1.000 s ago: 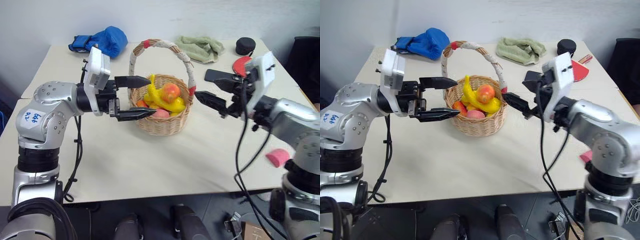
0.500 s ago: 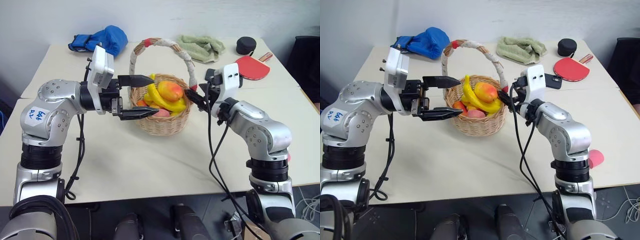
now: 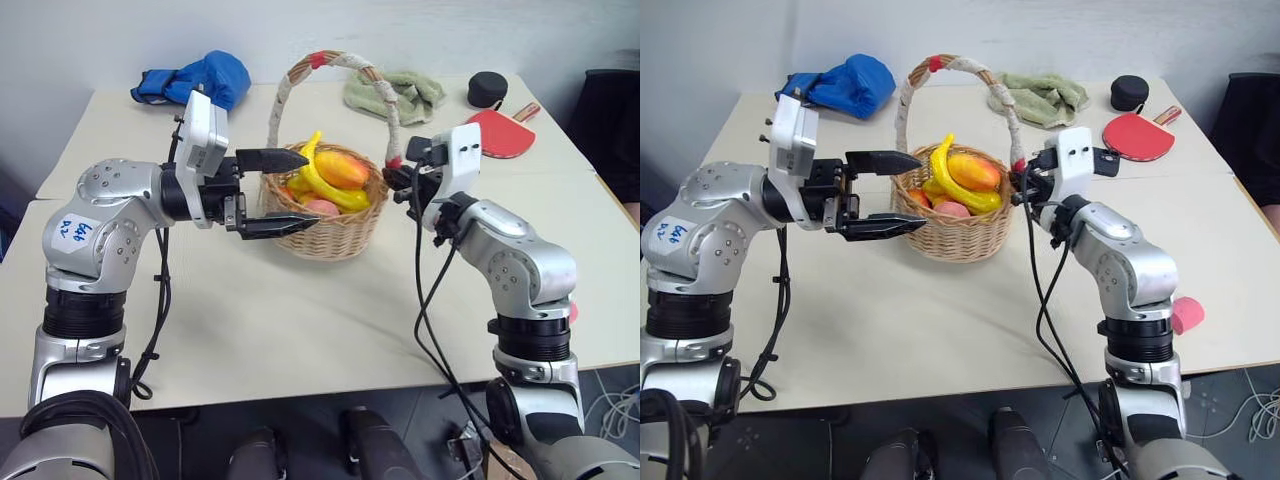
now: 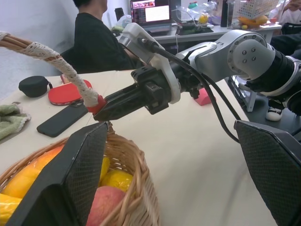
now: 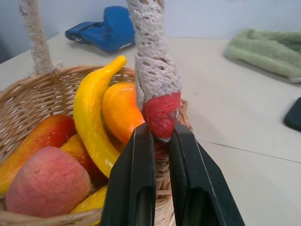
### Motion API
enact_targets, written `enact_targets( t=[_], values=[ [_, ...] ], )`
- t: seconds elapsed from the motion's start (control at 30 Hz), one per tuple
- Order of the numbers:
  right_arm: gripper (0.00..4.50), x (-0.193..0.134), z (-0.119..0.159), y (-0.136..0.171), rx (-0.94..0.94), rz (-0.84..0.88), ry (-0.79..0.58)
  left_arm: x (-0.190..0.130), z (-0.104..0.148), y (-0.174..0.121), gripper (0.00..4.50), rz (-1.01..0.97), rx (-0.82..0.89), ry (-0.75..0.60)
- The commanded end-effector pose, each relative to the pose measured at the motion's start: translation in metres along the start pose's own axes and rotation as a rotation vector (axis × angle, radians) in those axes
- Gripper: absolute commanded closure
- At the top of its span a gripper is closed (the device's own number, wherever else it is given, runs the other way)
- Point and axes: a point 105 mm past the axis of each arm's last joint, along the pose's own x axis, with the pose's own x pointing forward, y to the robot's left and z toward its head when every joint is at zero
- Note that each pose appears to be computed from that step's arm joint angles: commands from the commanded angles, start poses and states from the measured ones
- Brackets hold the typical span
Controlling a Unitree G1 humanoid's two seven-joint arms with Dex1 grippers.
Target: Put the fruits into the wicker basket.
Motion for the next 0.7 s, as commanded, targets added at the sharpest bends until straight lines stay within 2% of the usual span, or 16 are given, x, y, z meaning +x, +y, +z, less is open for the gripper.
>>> enact_targets(
  t=[0.03,0.17,0.3,0.4,0.53,0.7],
  values=[
    [4.41,-0.037,0.045,-0.032,-0.122,-0.126,-0.158,0.003,0.012,0.000,0.00,-0.014,0.052,-0.024],
    [4.41,-0.089,0.054,-0.078,-0.233,-0.283,-0.149,0.008,0.013,-0.002,0.00,-0.040,0.042,-0.045],
    [4.41,-0.124,0.052,-0.107,-0.260,-0.403,-0.133,0.013,0.012,-0.004,0.00,-0.063,0.038,-0.058],
    [4.41,-0.156,0.040,-0.133,-0.274,-0.535,-0.102,0.020,0.012,-0.004,0.00,-0.080,0.030,-0.077],
    [4.41,-0.176,0.014,-0.149,-0.226,-0.608,-0.058,0.025,0.012,-0.003,0.00,-0.093,0.026,-0.085],
    [2.77,-0.189,0.001,-0.141,-0.189,-0.557,-0.017,0.024,0.010,-0.001,0.00,-0.099,0.023,-0.079]
  ],
)
